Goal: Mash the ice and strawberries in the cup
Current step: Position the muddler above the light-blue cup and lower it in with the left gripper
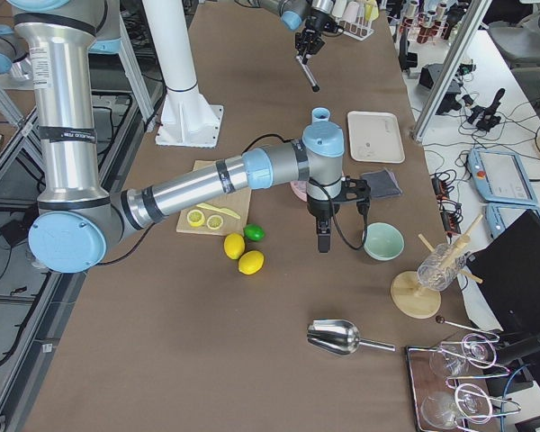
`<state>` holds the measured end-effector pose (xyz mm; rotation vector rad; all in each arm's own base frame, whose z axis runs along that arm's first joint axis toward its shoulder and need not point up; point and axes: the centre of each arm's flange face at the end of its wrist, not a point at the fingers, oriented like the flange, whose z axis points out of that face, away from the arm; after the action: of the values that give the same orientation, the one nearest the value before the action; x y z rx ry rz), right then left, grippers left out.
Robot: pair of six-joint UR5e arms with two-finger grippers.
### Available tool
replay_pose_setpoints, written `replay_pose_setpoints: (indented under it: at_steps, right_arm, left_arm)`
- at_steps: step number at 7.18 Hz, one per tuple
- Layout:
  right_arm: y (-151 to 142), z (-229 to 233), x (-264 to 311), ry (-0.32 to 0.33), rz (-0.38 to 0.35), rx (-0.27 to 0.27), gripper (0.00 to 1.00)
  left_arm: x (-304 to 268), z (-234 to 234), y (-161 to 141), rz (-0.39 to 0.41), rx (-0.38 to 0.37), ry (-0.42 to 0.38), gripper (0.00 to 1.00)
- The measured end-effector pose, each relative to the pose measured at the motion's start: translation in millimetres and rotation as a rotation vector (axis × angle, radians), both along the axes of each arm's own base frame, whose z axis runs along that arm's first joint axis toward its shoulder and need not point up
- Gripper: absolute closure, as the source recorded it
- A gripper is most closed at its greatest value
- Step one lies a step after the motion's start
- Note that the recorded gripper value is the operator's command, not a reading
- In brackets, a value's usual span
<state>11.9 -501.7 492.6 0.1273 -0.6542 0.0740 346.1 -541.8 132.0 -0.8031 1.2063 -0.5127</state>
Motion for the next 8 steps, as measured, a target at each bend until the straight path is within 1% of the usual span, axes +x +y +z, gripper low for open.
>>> replay_pose_setpoints:
  at_steps: [1,4,6,8]
  right_arm:
    - [4.8,-2.1,1.2,0.0,0.001,0.004,0.04]
    - [16.7,2.2,14.3,0.01,0.025,-0.001,0.04]
    - [19.0,4.4,21.7,0.016,0.041,-0.004,0.04]
    - [19.7,7.1,23.8,0.029,0.047,-0.007,0.04]
  left_arm:
    - [-9.9,-8.3,-4.8,0.003,-0.016,0.008,1.0]
    - [-6.6,-33.2,-11.3,0.029,-0.055,0.014,1.0]
    - [17.4,-27.8,-10.7,0.075,-0.078,0.006,1.0]
    - [44.9,-27.5,-19.3,0.103,-0.073,0.002,1.0]
